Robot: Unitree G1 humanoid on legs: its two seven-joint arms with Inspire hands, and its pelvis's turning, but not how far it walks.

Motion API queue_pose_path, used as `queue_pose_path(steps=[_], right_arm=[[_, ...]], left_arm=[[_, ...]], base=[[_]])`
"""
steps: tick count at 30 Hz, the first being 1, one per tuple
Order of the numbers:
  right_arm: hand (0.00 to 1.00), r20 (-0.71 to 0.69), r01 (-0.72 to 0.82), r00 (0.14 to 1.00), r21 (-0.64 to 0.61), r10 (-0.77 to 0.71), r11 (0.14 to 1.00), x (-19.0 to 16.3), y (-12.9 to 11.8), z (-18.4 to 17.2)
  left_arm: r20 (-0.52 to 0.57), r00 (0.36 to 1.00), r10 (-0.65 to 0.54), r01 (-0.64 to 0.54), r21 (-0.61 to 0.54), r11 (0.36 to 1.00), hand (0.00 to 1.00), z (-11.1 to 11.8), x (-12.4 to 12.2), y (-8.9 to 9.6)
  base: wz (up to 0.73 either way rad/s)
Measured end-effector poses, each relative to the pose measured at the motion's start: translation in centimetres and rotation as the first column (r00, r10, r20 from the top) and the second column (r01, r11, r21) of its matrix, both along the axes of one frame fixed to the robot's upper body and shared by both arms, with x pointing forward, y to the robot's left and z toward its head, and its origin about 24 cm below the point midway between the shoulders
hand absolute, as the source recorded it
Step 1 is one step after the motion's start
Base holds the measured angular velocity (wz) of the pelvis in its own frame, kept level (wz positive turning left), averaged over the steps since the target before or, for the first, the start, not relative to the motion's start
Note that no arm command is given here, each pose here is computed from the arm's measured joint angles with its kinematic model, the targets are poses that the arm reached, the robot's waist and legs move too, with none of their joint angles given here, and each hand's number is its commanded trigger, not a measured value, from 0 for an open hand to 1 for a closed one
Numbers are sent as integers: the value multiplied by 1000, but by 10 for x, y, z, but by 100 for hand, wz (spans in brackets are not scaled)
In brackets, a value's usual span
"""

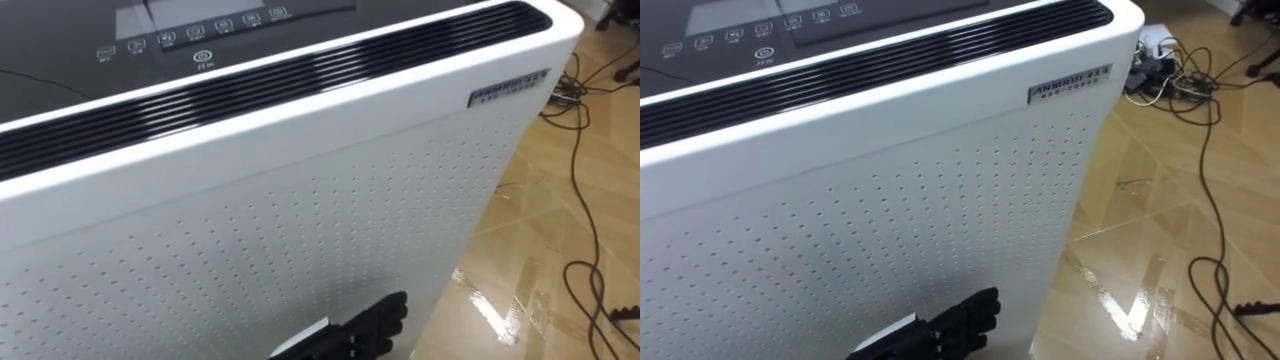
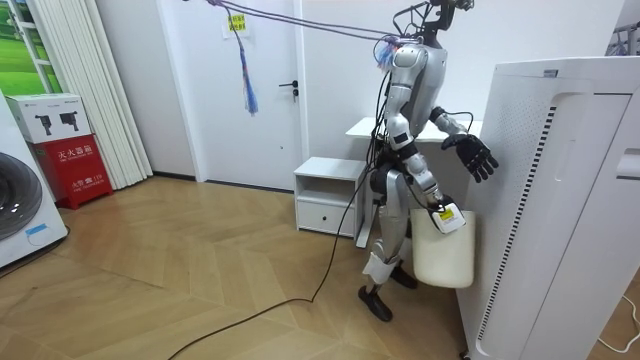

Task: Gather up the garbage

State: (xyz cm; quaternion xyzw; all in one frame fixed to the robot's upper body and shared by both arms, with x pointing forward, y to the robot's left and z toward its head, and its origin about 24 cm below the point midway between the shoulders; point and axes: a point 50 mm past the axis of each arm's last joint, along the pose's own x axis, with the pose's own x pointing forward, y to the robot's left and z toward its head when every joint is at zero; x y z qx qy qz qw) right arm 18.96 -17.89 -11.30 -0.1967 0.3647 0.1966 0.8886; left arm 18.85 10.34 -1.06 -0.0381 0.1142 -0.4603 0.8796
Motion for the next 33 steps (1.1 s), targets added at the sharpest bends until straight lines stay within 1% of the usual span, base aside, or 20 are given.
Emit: queue_pose_path(steps=[4, 7, 9, 10, 12, 13, 15, 17, 18, 19, 20, 21, 22, 23, 24, 25, 27, 28, 30, 33], right_arm=[[100, -3, 2, 1000, -14, -2, 1000, -1, -5, 0], [100, -16, 14, 1000, -28, -14, 1000, -6, -12, -2], [100, -51, 33, 998, -38, -35, 999, -15, -17, -7], [100, -78, 47, 996, -50, -51, 998, -23, -21, -12], [100, -103, 137, 985, -35, -140, 990, -36, -29, -16], [100, -106, 168, 980, -33, -171, 985, -39, -32, -17], [100, -139, 256, 956, -27, -257, 966, -56, -42, -22], [100, -170, 378, 910, -29, -377, 925, -78, -55, -26], [100, -192, 434, 881, -32, -431, 900, -90, -61, -29], [100, -193, 460, 868, -28, -457, 887, -92, -63, -29], [100, -205, 508, 840, -24, -502, 861, -101, -67, -31], [100, -215, 565, 803, -21, -556, 825, -110, -70, -32], [100, -219, 593, 783, -20, -583, 805, -113, -72, -33], [100, -231, 638, 746, -24, -625, 770, -119, -74, -35], [100, -238, 668, 718, -31, -654, 744, -122, -77, -36], [100, -237, 682, 705, -34, -668, 731, -123, -78, -36], [100, -268, 742, 634, -52, -725, 668, -137, -82, -39], [100, -279, 765, 605, -57, -746, 642, -142, -82, -41], [100, -310, 831, 498, -94, -810, 548, -162, -86, -44], [100, -325, 865, 427, -124, -844, 486, -172, -87, -46]], left_arm=[[-5, 1000, -2, 3, 119, 993, 0, -12, -4, 5], [-44, 996, 74, -64, 195, 979, 0, -26, -11, 21], [-100, 986, 136, -107, 251, 962, 0, -42, -20, 33], [-139, 975, 172, -125, 293, 948, 0, -52, -27, 41], [-198, 953, 228, -146, 360, 921, 0, -68, -44, 54], [-218, 943, 250, -155, 375, 914, 0, -73, -49, 58], [-280, 901, 332, -192, 428, 883, 0, -87, -67, 72], [-332, 819, 469, -262, 510, 819, 0, -103, -91, 95], [-349, 763, 543, -299, 554, 777, 0, -110, -101, 106], [-359, 732, 579, -321, 568, 758, 0, -113, -106, 110], [-365, 684, 631, -365, 578, 730, 0, -117, -112, 113], [-370, 653, 660, -383, 590, 710, 0, -120, -119, 115], [-372, 642, 670, -391, 593, 704, 0, -121, -120, 115], [-385, 599, 702, -420, 596, 684, 0, -125, -125, 118], [-402, 536, 743, -456, 603, 655, 0, -129, -132, 121], [-412, 500, 761, -471, 609, 639, 0, -131, -137, 123], [-437, 375, 817, -519, 632, 576, 0, -137, -152, 130], [-441, 348, 828, -527, 638, 561, 0, -137, -155, 132], [-436, 259, 862, -551, 666, 503, 0, -141, -165, 136], [-440, 195, 877, -564, 681, 467, 0, -144, -172, 135]], base=[[-1], [2], [5], [9], [13], [10], [5], [0], [0], [0], [6], [12], [20], [0], [-11], [-20], [-4], [0], [0], [-10]])
